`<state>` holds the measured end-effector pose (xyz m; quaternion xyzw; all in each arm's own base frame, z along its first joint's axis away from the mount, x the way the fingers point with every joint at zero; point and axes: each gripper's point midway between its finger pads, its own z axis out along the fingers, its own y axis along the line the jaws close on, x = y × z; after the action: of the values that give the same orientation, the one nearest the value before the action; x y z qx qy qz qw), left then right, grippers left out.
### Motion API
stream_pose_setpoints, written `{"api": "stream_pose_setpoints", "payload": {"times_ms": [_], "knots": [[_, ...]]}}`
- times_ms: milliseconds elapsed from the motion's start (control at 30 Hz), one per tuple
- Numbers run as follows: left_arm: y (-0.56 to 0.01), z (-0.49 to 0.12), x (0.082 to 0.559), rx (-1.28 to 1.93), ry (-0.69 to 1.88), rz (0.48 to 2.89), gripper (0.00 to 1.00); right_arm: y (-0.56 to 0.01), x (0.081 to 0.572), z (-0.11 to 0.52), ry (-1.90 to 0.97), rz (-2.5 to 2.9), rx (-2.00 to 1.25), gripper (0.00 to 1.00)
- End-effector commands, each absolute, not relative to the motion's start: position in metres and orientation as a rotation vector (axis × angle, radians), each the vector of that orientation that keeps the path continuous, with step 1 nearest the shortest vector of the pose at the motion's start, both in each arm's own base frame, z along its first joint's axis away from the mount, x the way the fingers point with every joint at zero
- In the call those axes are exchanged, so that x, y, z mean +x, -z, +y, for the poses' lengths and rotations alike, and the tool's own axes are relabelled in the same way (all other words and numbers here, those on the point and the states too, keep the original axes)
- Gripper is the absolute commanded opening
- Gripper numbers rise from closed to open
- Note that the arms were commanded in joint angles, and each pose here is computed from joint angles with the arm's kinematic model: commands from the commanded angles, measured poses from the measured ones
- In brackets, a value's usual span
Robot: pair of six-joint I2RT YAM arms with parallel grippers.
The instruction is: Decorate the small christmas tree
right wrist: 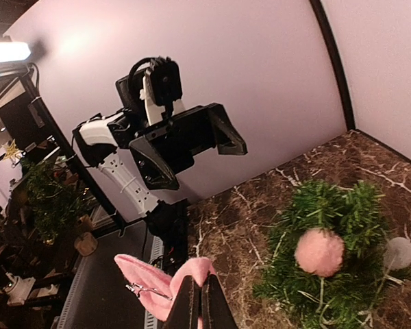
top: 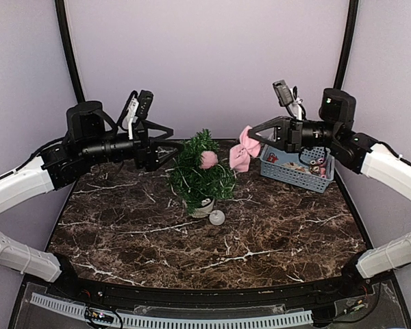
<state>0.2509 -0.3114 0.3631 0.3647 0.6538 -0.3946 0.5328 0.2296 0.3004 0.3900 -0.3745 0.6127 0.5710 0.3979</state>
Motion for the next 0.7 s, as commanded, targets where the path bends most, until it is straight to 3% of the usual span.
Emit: {"api": "stream_pose_setpoints", "payload": {"times_ms": [0, 167, 667], "knots": [[-0.403, -0.331, 0.231, 0.853, 1.127, 1.467, 0.86, -0.402, 0.195, 0.329, -1.557, 1.424, -1.126, 0.00], [-0.401, -0.349, 0.219, 0.874, 1.217, 1.487, 0.82, -0.399, 0.179, 0.355, -1.633, 1.395, -1.232, 0.00], [-0.368, -0.383, 0.212, 0.874, 1.409, 1.732, 0.81, -0.370, 0.206, 0.393, -1.343, 1.560, -1.255, 0.00]]}}
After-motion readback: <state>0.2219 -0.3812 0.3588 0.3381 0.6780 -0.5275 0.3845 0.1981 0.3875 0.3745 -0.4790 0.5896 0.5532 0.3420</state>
